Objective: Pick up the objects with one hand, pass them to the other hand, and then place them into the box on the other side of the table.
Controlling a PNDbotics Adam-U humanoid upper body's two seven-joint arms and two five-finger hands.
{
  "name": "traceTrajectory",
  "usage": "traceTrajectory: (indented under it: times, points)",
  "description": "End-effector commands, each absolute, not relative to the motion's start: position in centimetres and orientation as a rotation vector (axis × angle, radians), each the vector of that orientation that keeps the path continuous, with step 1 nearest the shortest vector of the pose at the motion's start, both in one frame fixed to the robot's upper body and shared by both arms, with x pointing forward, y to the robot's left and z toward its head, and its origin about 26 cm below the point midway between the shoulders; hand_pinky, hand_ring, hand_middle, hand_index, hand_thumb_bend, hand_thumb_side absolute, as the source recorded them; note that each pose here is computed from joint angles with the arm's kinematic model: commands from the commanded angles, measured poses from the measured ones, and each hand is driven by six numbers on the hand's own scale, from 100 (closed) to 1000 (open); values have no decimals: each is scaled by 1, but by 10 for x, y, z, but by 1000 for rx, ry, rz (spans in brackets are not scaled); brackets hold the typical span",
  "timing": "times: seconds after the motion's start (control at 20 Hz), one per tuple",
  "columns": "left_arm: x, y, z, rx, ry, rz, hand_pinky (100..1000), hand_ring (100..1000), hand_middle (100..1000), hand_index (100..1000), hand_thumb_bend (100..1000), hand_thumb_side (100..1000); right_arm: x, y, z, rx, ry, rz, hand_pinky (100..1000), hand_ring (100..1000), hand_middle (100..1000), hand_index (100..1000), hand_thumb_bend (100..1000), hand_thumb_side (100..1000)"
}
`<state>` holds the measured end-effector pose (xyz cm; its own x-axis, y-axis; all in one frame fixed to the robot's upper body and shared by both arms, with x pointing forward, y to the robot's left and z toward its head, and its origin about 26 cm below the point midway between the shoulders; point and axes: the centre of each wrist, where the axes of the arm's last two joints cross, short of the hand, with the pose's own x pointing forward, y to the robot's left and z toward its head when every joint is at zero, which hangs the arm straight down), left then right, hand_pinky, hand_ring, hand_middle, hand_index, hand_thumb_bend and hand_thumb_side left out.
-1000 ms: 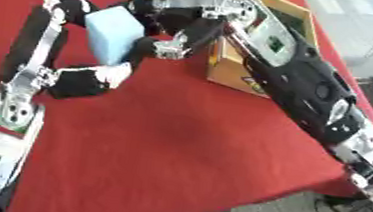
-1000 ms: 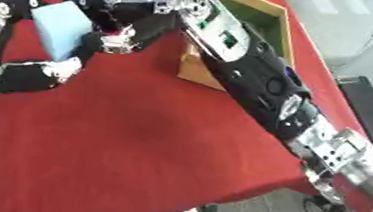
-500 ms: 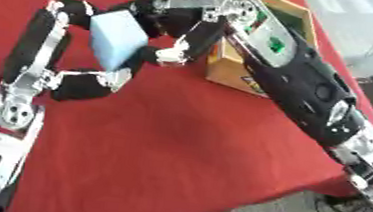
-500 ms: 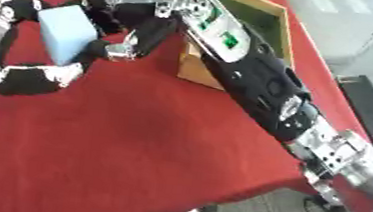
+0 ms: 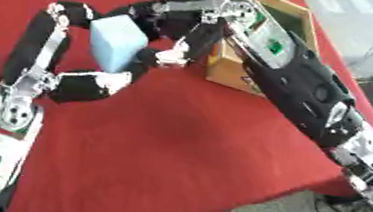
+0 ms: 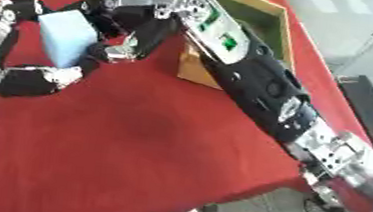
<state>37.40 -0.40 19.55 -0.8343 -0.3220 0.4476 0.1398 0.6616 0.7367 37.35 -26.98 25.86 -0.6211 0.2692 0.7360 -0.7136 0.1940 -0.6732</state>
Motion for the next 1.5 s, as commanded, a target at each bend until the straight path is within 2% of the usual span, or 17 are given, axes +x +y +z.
traceTrajectory:
  times: [0.05, 0.35, 0.75, 1.5]
  points:
    - [377, -5, 193, 190, -2304, -1056, 730, 713, 610, 794, 669, 425, 363, -259, 278, 452, -1731, 1609, 864, 858, 386, 437, 100, 215]
    - [380, -3, 187, 256, -2282, -983, 731, 726, 622, 809, 710, 486, 363, -263, 277, 447, -1733, 1599, 863, 857, 385, 436, 100, 216]
    - [382, -2, 183, 278, -2270, -937, 732, 726, 621, 815, 713, 512, 364, -265, 277, 442, -1731, 1588, 862, 855, 384, 434, 100, 216]
    - [381, -1, 178, 247, -2284, -976, 739, 730, 626, 818, 774, 571, 367, -277, 280, 436, -1734, 1532, 862, 855, 384, 435, 100, 222]
